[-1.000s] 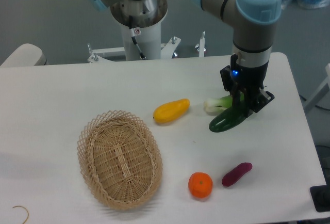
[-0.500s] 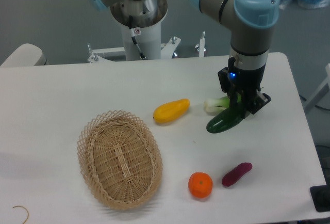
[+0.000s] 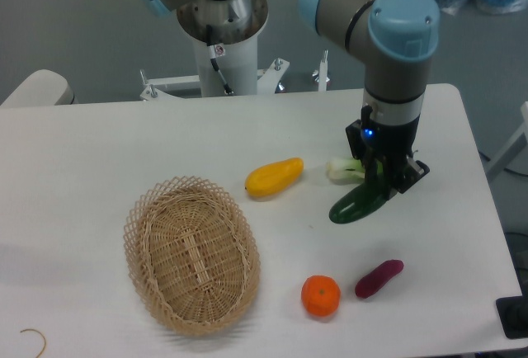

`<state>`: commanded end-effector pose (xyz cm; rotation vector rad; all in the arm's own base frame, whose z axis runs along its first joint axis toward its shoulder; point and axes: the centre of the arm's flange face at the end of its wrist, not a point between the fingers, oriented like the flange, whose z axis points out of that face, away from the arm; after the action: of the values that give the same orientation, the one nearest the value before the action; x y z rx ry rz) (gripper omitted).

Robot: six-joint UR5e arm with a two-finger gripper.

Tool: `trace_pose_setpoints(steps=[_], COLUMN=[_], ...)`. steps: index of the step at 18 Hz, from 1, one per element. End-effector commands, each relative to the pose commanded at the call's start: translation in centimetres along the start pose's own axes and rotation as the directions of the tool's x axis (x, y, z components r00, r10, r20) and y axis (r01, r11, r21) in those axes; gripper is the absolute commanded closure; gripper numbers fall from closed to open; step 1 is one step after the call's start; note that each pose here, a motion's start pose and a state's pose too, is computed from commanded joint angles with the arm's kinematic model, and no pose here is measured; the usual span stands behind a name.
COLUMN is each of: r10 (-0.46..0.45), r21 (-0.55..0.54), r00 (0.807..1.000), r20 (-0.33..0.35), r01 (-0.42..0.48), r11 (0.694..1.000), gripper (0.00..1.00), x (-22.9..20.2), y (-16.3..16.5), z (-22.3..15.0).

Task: Place the cucumber on the table
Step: 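Carry the cucumber toward the orange and lower it onto the table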

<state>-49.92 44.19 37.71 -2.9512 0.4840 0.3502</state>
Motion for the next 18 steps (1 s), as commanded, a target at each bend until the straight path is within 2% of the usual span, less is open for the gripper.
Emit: trace_pose_setpoints(steps=[5, 9, 16, 18], r10=[-0.188, -0.234, -0.253, -0.248], r21=[-0.050, -0.068, -0.102, -0.097], r00=[0.982, 0.970, 0.959, 0.961], r20=[-0.029, -0.062, -0.130, -0.123], r01=[0.187, 0.229, 0.241, 0.237], r11=[0.981, 0.971, 0.965, 0.967], gripper=[0.65, 0.63, 0.63, 0.62], x=[0.6, 1.9, 6.0, 6.4], y=[0.4, 0.8, 1.6, 1.5], z=[4.1, 8.8, 13.2, 13.6])
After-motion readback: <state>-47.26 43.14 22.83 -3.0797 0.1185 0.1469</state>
